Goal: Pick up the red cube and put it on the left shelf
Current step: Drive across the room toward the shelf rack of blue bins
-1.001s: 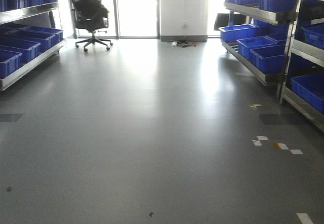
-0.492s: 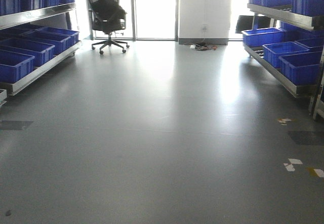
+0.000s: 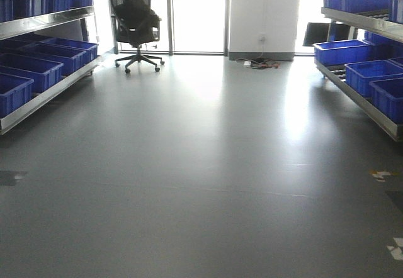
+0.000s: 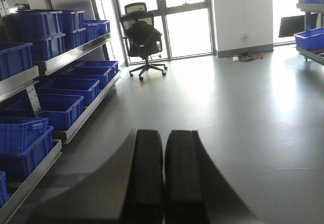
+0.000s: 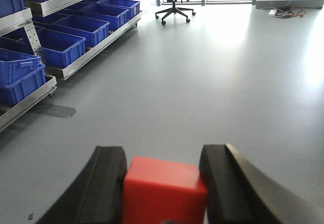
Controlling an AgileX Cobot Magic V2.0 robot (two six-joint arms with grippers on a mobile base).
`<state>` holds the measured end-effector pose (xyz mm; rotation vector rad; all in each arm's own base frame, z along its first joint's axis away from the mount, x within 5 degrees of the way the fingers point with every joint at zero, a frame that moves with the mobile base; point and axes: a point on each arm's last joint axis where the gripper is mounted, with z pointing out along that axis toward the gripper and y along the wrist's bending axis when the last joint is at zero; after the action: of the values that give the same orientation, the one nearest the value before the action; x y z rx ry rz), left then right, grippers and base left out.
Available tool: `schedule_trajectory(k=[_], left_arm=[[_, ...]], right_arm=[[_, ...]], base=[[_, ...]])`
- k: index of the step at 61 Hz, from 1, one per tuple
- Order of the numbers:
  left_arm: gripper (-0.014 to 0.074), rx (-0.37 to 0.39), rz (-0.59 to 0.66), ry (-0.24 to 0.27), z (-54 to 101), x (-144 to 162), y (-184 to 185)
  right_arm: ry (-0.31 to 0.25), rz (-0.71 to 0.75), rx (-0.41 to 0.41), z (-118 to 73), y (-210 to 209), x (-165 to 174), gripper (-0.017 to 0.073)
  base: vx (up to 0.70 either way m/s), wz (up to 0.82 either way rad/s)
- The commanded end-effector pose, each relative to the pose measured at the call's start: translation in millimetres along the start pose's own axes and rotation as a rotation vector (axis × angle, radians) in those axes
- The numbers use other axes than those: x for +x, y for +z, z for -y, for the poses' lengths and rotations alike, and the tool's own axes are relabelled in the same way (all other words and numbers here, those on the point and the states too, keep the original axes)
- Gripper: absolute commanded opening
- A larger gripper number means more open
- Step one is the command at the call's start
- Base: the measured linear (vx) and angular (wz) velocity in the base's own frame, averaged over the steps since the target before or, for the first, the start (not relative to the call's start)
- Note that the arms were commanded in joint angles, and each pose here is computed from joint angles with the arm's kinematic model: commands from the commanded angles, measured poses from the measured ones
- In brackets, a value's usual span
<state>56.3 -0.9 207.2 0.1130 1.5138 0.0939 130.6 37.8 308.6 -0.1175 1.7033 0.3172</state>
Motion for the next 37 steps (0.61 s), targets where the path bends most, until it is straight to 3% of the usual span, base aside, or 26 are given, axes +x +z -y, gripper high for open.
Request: schedule_trajectory(k=[1,37], left_arm=[[0.0106,-0.004,0.062,-0.005,0.1,-0.3,0.9],[0.0106,-0.004,0.062,-0.005,0.1,-0.3,0.9]], right_arm=[[-0.008,0.113,-0.014,-2.1,-2.0,-17.1,0.0049],[-0.008,0.113,-0.014,-2.1,-2.0,-17.1,0.0049]], base=[[0.54,0.15],[0.58,0.2]])
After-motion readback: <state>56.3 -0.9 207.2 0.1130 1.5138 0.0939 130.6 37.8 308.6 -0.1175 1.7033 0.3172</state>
